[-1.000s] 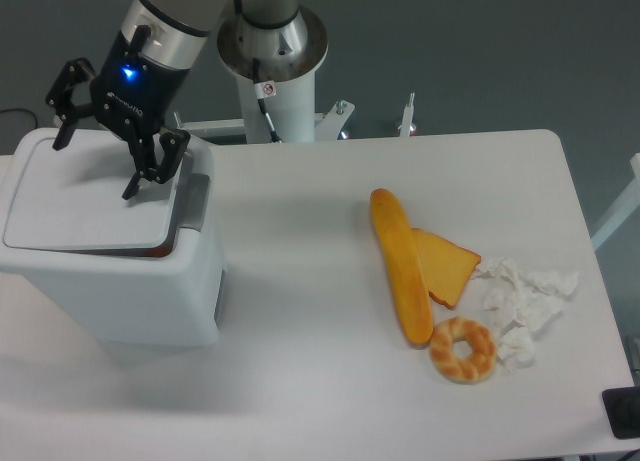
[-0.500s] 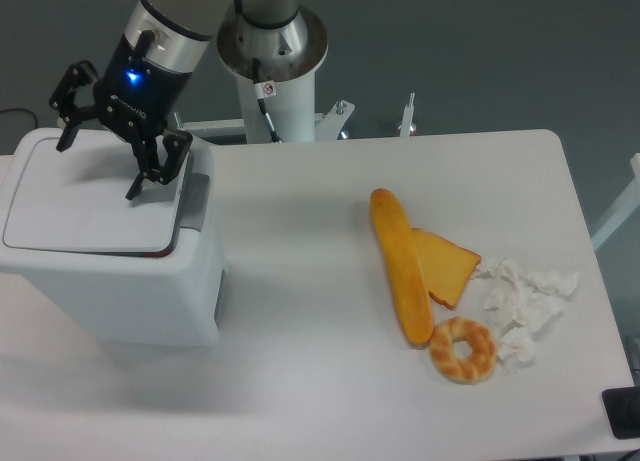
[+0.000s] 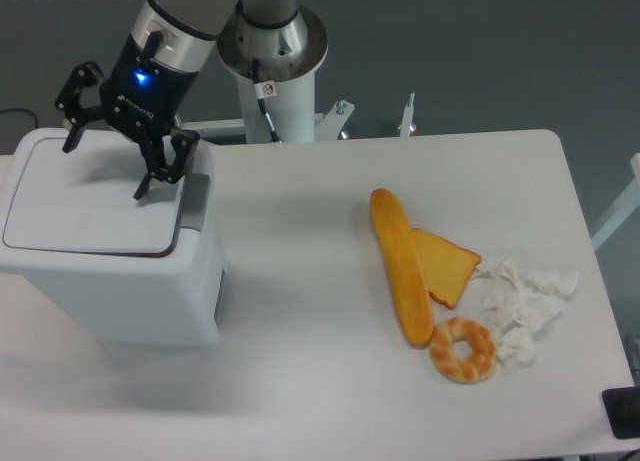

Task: Close the trash can
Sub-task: 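Press the gripper down on the lid to seat it shut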

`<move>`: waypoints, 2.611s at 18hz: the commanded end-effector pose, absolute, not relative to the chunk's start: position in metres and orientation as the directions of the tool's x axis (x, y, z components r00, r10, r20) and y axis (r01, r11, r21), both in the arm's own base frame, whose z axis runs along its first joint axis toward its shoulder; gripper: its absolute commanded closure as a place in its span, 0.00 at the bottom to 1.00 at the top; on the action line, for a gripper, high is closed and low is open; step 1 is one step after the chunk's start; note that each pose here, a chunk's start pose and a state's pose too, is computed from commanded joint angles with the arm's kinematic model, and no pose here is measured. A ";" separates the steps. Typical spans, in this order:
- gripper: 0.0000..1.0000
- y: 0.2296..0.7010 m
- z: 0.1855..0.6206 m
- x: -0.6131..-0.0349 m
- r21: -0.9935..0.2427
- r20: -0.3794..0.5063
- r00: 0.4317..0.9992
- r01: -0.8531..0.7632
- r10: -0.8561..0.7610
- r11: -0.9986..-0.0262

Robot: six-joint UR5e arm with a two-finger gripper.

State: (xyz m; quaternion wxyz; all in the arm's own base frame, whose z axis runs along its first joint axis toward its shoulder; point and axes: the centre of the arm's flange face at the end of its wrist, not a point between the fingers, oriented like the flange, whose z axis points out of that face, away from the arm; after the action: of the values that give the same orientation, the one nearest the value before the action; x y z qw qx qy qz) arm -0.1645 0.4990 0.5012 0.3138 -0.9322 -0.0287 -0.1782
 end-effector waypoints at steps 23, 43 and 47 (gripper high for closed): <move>0.00 0.496 0.496 -0.175 -0.569 0.356 0.934 0.181 -0.041 -0.802; 0.00 0.495 0.492 -0.175 -0.564 0.359 0.933 0.184 -0.038 -0.805; 0.00 0.495 0.491 -0.176 -0.563 0.360 0.932 0.186 -0.036 -0.806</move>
State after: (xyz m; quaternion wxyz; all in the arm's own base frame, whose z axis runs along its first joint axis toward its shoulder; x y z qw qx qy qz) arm -0.1756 0.4947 0.4911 0.3091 -0.9331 -0.0400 -0.1795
